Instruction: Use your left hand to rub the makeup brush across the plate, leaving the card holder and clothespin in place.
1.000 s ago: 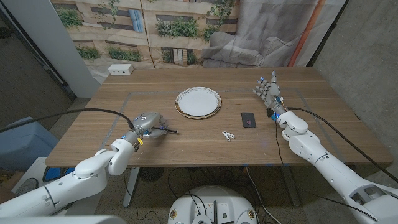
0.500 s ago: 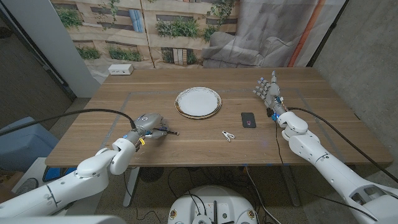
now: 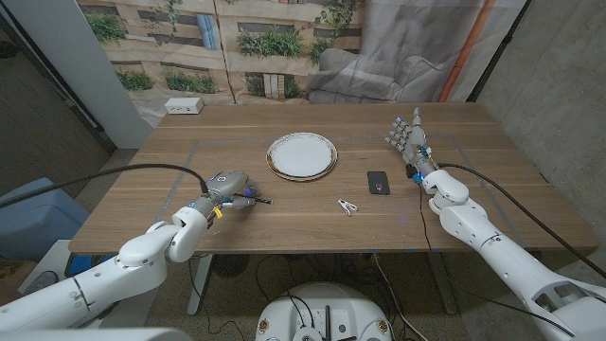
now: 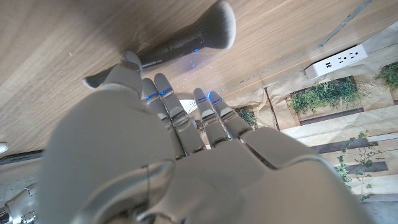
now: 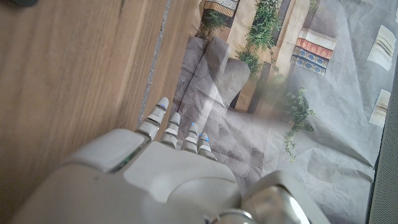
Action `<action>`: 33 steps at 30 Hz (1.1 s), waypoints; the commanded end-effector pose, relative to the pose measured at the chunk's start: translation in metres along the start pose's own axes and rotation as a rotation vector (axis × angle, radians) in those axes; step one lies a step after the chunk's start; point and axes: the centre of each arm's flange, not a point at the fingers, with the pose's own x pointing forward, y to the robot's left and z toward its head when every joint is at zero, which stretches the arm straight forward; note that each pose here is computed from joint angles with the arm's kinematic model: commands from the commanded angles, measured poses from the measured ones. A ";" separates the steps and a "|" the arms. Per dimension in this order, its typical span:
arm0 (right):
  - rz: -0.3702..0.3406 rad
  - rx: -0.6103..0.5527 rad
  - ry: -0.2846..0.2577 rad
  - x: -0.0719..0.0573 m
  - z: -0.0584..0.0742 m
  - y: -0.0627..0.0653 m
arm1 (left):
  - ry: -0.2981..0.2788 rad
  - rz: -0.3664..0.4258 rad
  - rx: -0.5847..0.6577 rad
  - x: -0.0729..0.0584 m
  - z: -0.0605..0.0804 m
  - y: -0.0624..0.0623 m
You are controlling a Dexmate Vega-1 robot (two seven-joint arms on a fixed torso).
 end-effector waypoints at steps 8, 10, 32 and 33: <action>0.000 0.000 0.001 0.000 0.000 0.000 | -0.029 -0.104 0.009 0.007 0.000 0.012; 0.000 0.000 0.001 0.000 0.000 0.000 | -0.030 -0.110 0.011 0.006 0.000 0.013; 0.000 0.000 0.001 0.000 0.000 0.000 | -0.037 -0.075 -0.133 0.009 -0.017 0.031; 0.000 0.000 0.001 0.000 0.000 0.000 | -0.040 -0.045 -0.152 0.007 -0.019 0.031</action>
